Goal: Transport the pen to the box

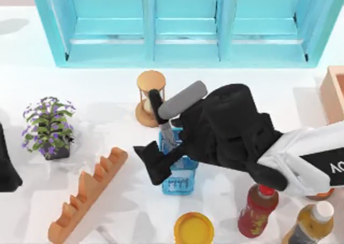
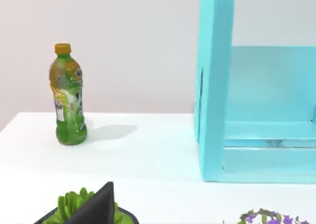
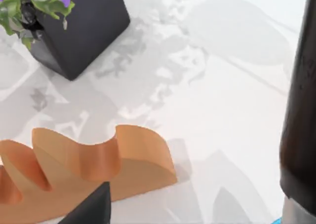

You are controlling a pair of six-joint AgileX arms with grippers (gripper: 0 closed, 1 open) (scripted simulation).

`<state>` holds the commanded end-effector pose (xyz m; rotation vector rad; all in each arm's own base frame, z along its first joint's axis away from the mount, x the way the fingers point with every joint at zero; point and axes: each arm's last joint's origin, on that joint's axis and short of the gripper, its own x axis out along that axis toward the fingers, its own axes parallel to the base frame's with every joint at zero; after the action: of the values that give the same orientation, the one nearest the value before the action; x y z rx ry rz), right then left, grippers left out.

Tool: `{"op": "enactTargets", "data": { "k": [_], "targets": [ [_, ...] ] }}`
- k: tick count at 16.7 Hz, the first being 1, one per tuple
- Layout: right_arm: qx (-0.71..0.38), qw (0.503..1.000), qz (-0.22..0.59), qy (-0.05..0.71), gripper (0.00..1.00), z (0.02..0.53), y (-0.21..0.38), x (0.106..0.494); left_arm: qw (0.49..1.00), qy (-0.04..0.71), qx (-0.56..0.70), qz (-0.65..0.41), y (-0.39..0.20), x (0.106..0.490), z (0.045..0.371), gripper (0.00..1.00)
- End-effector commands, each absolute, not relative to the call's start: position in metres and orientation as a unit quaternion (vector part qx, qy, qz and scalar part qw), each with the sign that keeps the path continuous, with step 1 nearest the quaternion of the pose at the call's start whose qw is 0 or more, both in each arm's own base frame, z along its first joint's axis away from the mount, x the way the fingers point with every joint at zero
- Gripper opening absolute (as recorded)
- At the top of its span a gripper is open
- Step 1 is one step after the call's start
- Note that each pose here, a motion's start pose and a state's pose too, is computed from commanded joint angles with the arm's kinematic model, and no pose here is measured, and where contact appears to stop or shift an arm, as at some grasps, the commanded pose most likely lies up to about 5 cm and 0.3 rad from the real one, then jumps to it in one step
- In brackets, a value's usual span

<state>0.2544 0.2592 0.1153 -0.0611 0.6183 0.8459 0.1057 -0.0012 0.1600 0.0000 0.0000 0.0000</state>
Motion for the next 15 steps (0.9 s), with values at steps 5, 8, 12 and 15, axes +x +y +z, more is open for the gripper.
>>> {"op": "enactTargets", "data": {
  "k": [5,8,12,15],
  "targets": [
    [-0.029,0.865,0.404,0.295,0.40,0.1153,0.2592,0.2544,1.000,0.000,0.000,0.000,-0.0012,0.1057,0.1600,1.00],
    [-0.029,0.865,0.404,0.295,0.17,0.1153,0.2592,0.2544,1.000,0.000,0.000,0.000,-0.0012,0.1057,0.1600,1.00],
    [-0.029,0.865,0.404,0.295,0.00,0.1153,0.2592,0.2544,1.000,0.000,0.000,0.000,-0.0012,0.1057,0.1600,1.00],
    [-0.029,0.865,0.404,0.295,0.00,0.1153,0.2592,0.2544,1.000,0.000,0.000,0.000,-0.0012,0.1057,0.1600,1.00]
  ]
}}
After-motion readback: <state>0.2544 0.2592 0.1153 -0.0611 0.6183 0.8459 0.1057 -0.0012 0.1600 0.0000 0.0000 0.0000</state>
